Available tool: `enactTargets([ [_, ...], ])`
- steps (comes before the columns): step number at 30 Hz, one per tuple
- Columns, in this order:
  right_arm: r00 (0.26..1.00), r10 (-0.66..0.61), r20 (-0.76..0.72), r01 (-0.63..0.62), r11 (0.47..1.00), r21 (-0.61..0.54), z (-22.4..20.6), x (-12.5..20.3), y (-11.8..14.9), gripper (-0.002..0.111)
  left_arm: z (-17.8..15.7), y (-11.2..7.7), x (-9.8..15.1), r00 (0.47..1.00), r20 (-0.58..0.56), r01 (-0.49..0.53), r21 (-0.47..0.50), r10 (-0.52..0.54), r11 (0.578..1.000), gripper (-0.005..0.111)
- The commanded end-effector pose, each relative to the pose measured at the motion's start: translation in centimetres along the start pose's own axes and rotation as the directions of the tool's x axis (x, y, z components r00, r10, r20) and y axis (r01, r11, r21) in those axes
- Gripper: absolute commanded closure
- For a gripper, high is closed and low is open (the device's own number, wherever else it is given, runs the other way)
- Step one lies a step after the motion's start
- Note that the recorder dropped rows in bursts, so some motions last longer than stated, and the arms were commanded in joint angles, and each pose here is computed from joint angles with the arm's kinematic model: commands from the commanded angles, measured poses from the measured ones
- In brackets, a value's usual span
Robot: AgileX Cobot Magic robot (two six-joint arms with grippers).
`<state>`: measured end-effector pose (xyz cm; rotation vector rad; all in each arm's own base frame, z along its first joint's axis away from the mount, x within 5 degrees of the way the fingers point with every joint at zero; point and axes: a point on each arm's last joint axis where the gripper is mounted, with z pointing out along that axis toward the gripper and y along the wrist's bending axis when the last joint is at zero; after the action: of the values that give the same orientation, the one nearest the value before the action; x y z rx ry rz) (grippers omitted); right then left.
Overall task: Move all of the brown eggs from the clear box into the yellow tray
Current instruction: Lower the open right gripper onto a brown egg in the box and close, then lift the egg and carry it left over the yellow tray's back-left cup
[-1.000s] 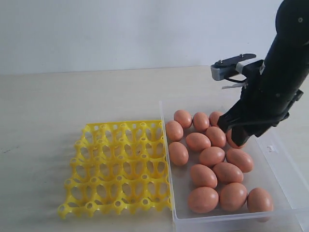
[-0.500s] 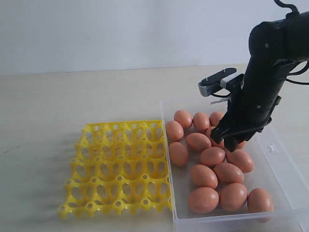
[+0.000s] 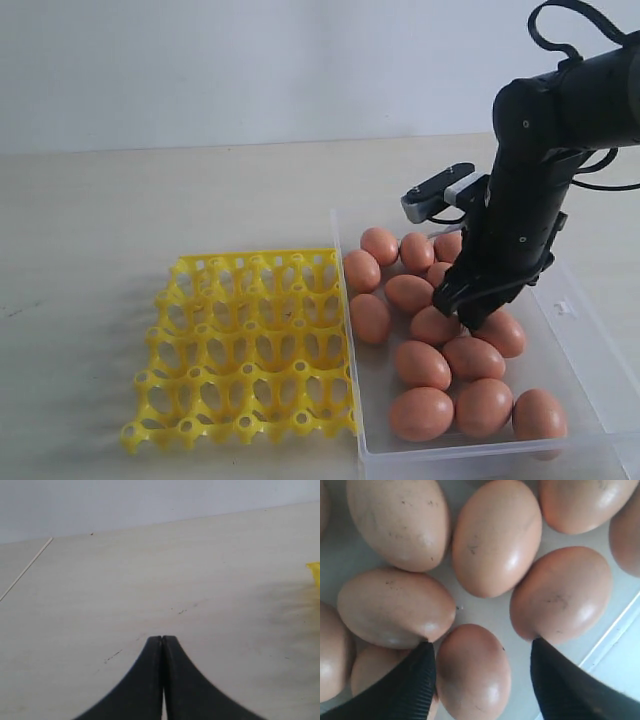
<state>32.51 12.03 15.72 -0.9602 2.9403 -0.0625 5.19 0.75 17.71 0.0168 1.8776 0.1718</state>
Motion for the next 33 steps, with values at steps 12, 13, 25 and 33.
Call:
enactTargets([
  [12, 0.996, -0.063, -0.058, 0.062, 0.998, -0.014, 2.3, -0.2, 1.9, 0.063, 0.0, 0.0, -0.2, 1.0, 0.013, 0.003, 0.004, -0.003, 1.0, 0.107],
  [13, 0.996, -0.063, -0.055, 0.062, 0.998, -0.014, 2.5, 0.0, 1.9, 0.071, 0.0, 0.0, -0.2, 1.0, 0.013, 0.003, 0.004, -0.003, 1.0, 0.107],
  [25, 0.95, 0.042, 0.31, -0.053, 0.998, 0.027, -4.6, -0.7, 1.7, 0.108, 0.0, 0.0, -0.2, 1.0, 0.013, 0.003, 0.004, -0.003, 1.0, 0.107],
  [33, 0.6, 0.069, 0.797, -0.018, 0.997, -0.073, -13.0, -2.9, 7.1, 0.108, 0.0, 0.0, -0.2, 1.0, 0.013, 0.003, 0.004, -0.003, 1.0, 0.107],
])
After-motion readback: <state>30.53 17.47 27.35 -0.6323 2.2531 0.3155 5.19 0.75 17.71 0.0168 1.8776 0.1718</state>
